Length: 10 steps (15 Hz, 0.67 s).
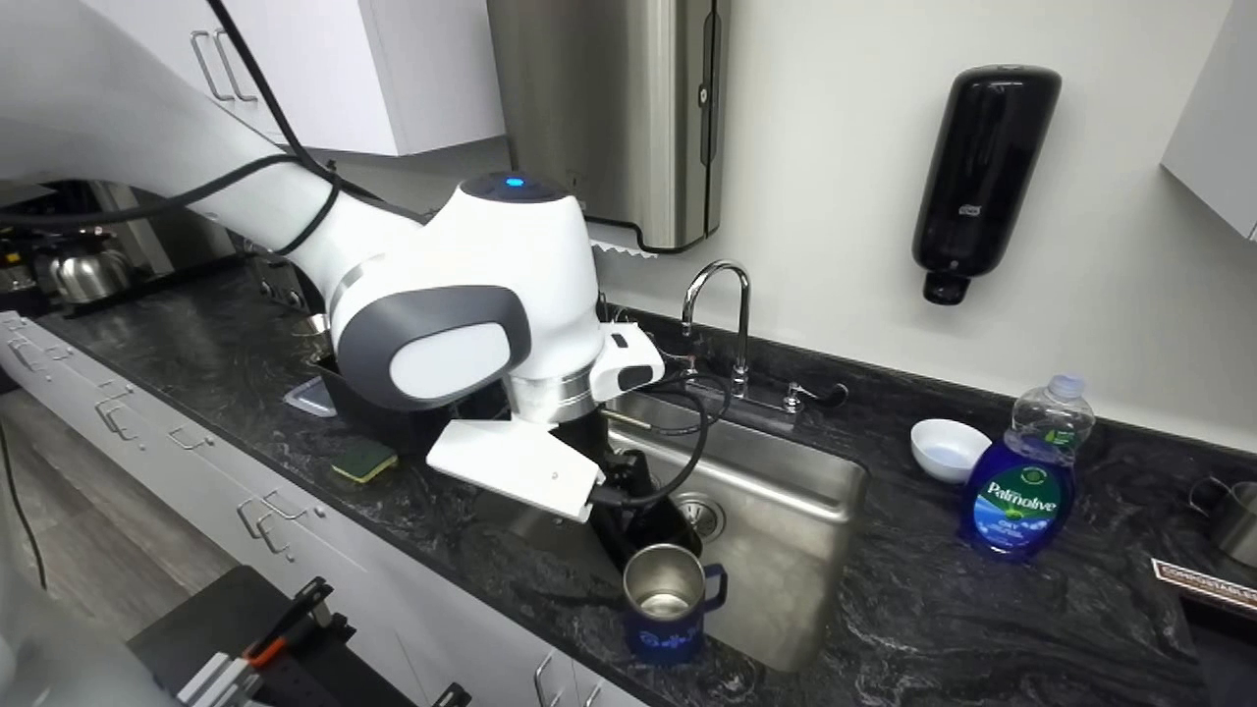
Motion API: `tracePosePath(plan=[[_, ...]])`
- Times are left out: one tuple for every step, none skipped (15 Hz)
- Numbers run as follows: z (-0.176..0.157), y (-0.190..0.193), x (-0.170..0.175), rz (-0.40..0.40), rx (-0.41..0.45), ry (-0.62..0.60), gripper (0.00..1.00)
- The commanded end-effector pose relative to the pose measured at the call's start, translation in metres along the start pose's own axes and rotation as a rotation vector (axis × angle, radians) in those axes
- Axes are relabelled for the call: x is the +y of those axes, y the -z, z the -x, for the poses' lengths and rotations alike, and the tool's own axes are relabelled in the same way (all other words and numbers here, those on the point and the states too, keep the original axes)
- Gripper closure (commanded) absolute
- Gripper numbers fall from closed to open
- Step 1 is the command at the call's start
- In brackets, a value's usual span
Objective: Pick up the dark blue cup from the edge of the countertop and put it in the sink.
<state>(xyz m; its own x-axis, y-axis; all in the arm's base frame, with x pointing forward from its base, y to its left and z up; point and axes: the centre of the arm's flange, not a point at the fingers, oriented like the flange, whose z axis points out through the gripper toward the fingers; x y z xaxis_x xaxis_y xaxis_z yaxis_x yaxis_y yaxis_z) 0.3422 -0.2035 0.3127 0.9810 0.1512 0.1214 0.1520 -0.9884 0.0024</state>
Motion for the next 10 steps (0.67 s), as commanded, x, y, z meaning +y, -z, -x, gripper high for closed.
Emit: tracePosePath(plan=[[0.0, -0.021, 0.017, 0.003, 0.016, 0.005, 0.0], [-0.001, -0.027, 0.022, 0.001, 0.012, 0.003, 0.0], [-0.002, -0.033, 0.025, 0.0, 0.007, 0.0, 0.0], [-0.004, -0.038, 0.03, -0.004, -0.001, 0.0, 0.0], [-0.006, -0.042, 0.032, -0.006, -0.003, 0.002, 0.0], [-0.009, -0.047, 0.036, -0.008, -0.005, 0.006, 0.0], [-0.012, -0.051, 0.04, -0.008, -0.004, 0.006, 0.0], [-0.016, -0.054, 0.044, -0.008, -0.003, 0.01, 0.0], [-0.02, -0.057, 0.047, -0.007, 0.0, 0.013, 0.0], [-0.024, -0.059, 0.051, -0.006, 0.0, 0.018, 0.0]])
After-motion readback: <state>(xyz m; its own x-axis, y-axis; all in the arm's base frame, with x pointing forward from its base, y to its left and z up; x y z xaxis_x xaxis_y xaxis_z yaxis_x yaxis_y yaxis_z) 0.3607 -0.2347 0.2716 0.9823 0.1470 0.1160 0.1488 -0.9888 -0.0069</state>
